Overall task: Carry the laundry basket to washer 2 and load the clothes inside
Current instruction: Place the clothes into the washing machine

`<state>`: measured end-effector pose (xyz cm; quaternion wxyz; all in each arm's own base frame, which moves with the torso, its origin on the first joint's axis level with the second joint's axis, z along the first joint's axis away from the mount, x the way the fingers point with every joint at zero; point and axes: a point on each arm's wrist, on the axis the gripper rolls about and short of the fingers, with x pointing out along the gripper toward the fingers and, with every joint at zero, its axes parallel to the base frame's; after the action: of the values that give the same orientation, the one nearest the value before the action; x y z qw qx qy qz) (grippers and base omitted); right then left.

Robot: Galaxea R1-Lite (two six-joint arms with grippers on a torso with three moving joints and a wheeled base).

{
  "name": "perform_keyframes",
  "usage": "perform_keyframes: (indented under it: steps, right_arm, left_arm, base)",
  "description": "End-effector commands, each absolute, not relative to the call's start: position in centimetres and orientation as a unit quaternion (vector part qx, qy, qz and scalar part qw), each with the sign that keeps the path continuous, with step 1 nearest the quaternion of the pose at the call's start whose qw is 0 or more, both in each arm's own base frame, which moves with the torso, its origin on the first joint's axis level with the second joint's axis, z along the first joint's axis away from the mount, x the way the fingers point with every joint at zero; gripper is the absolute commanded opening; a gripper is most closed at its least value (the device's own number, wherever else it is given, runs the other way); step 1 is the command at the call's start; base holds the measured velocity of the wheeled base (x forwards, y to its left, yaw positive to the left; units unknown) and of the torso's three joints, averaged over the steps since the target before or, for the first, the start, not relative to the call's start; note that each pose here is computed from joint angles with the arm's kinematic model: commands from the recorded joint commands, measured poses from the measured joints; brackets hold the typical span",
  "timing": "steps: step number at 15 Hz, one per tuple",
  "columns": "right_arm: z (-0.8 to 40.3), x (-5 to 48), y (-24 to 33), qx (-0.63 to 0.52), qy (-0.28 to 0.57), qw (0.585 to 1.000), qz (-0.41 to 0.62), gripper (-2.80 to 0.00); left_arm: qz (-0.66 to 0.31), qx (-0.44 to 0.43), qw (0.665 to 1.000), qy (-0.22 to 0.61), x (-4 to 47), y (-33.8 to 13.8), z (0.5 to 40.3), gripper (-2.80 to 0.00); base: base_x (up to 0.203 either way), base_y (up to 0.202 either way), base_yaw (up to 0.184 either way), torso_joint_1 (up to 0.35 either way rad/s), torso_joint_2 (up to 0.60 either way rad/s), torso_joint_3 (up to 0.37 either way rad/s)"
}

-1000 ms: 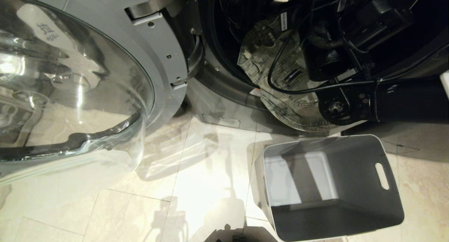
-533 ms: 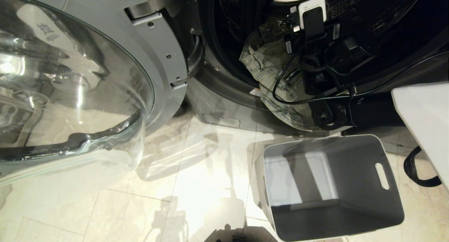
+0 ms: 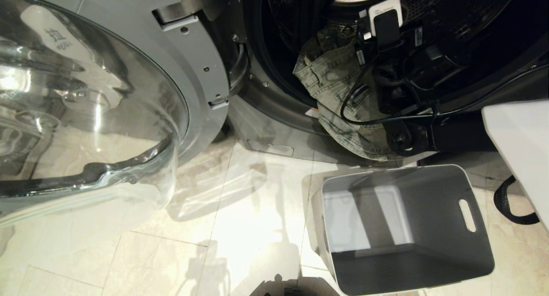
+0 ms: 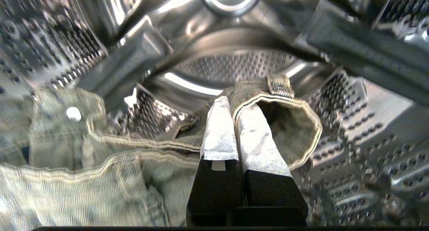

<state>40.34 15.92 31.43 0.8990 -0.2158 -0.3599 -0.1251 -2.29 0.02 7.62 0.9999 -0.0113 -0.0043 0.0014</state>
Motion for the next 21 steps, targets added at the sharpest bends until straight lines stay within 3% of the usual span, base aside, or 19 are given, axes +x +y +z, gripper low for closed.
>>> perform_keyframes:
  steps: [1,21]
  right_arm:
    - [31.93,39.96,15.73,-0.214,-0.365,0.897,-0.13,-2.8]
    - [31.63,40.01,15.8,-0.217,-0.362,0.898,-0.127,-2.8]
  left_arm:
    - [0.001,-0.012,1.0,-0.004,-2.28,0.02,7.63,-2.8]
    - [0.001,-0.012,1.0,-0.004,-2.28,0.02,7.63,-2.8]
  base:
    - [0.0,0.0,0.0,0.0,0.0,0.0]
    - [0.0,0.0,0.0,0.0,0.0,0.0]
